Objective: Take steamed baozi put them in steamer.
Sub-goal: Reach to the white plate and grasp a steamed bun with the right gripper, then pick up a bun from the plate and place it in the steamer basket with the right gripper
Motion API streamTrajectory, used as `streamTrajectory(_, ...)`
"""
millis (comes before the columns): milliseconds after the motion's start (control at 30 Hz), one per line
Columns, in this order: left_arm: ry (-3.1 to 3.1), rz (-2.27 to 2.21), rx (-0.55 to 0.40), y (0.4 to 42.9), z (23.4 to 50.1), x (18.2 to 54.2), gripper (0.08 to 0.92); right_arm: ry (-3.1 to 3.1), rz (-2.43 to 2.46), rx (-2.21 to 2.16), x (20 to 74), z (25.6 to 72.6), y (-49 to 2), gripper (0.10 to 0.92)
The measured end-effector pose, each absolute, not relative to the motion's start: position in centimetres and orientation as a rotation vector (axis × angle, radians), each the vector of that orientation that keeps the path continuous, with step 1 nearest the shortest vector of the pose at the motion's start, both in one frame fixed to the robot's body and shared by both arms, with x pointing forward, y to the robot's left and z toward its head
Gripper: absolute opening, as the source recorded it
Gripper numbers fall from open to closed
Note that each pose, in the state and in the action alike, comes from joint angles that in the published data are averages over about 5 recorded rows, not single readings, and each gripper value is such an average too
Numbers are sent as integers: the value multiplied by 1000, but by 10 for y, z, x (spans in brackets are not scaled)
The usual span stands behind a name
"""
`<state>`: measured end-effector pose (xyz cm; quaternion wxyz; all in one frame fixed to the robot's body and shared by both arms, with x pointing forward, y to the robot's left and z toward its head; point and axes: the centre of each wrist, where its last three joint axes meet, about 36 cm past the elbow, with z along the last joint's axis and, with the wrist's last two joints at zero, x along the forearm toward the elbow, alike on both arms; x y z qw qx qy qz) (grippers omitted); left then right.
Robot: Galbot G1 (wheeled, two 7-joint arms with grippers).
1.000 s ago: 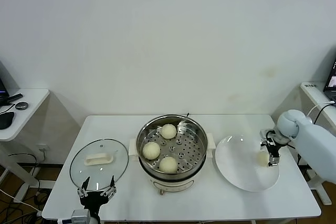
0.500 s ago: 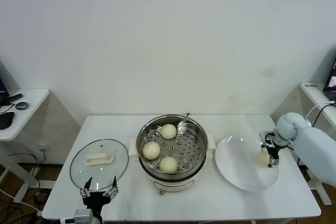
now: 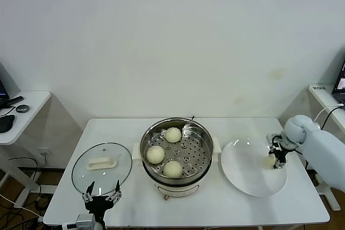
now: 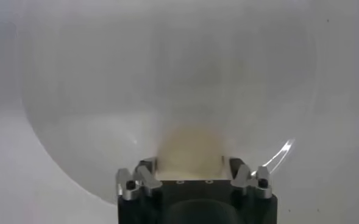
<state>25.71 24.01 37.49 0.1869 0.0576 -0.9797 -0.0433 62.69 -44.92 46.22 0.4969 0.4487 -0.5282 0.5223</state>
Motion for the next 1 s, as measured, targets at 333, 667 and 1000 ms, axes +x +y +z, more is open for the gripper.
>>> streamTrajectory(333, -2762, -142, 163, 239, 377, 260, 823, -1358, 1223, 1110, 636, 507, -435, 375)
streamTrajectory(667, -2762, -214, 184, 240, 386, 257, 823, -1491, 1213, 1244, 664, 615, -347, 373)
streamTrajectory(1000, -2786, -244, 193, 242, 396, 261, 823, -1487, 1187, 1412, 669, 694, -225, 374)
